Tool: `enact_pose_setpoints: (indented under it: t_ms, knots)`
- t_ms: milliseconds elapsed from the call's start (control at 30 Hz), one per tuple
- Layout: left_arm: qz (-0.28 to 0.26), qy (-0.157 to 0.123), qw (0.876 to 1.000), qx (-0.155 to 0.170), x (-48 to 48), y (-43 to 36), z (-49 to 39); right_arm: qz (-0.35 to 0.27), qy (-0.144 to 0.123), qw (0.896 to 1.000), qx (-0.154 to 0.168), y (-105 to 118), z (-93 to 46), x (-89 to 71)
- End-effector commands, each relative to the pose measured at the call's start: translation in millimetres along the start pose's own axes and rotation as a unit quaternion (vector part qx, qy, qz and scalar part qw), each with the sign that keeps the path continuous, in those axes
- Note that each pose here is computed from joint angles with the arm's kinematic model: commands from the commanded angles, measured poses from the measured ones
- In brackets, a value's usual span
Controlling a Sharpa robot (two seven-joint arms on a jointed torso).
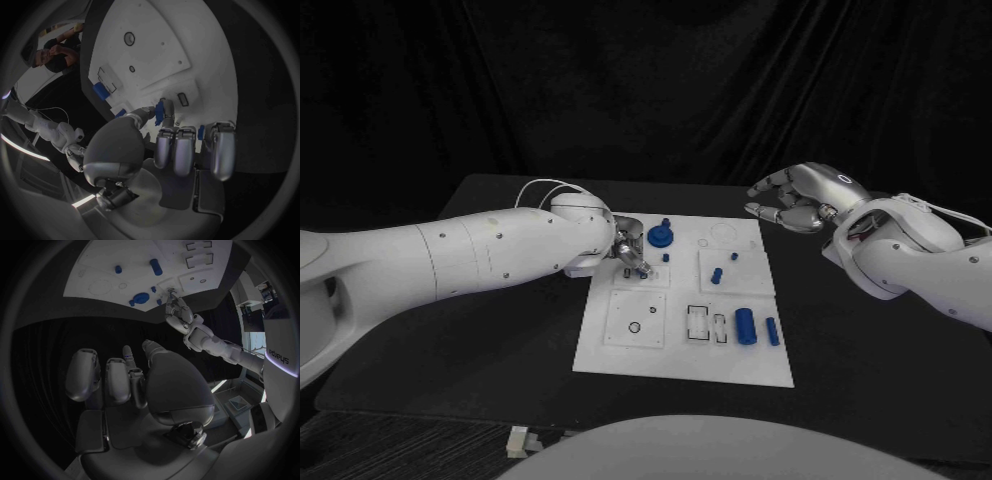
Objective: Assemble the parts on the task board
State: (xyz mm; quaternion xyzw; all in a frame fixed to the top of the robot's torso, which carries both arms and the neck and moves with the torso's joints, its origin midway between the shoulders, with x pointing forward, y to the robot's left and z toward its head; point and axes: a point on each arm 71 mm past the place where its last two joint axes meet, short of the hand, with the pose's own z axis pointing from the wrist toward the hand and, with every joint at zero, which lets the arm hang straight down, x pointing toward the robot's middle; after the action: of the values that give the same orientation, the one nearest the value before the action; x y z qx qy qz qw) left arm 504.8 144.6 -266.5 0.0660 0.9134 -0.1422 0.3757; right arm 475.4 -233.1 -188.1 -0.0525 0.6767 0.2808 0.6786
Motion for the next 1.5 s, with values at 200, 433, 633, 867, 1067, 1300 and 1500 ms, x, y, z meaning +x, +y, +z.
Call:
enact_pose_setpoints:
  t_ms: [200,433,633,867,1067,1300,1500]
  knots:
    - [-0.006,-0.014,1.0,-0.025,-1.6,1.6,0.6,-0.001,0.01,1.0,0.013,-2.4,-0.4,2.7]
    - [-0.005,-0.012,0.999,-0.038,-0.8,1.7,0.9,-0.001,0.011,1.0,0.012,-2.2,-0.2,3.4]
    - [-0.006,-0.013,0.999,-0.039,0.3,0.7,1.5,0.0,0.013,1.0,0.013,-2.1,-0.3,3.9]
    - [-0.008,-0.014,0.999,-0.037,2.1,-0.4,2.7,0.0,0.014,1.0,0.014,-2.3,-0.4,4.4]
    - [-0.011,-0.017,0.999,-0.034,4.1,-1.1,4.2,0.0,0.015,1.0,0.015,-2.3,-0.5,5.3]
    - [-0.014,-0.022,0.999,-0.028,6.0,-2.5,5.5,0.0,0.014,1.0,0.015,-2.4,-0.8,5.4]
    - [-0.015,-0.02,0.999,-0.026,8.4,-3.2,6.5,0.001,0.014,1.0,0.016,-2.6,-1.2,5.3]
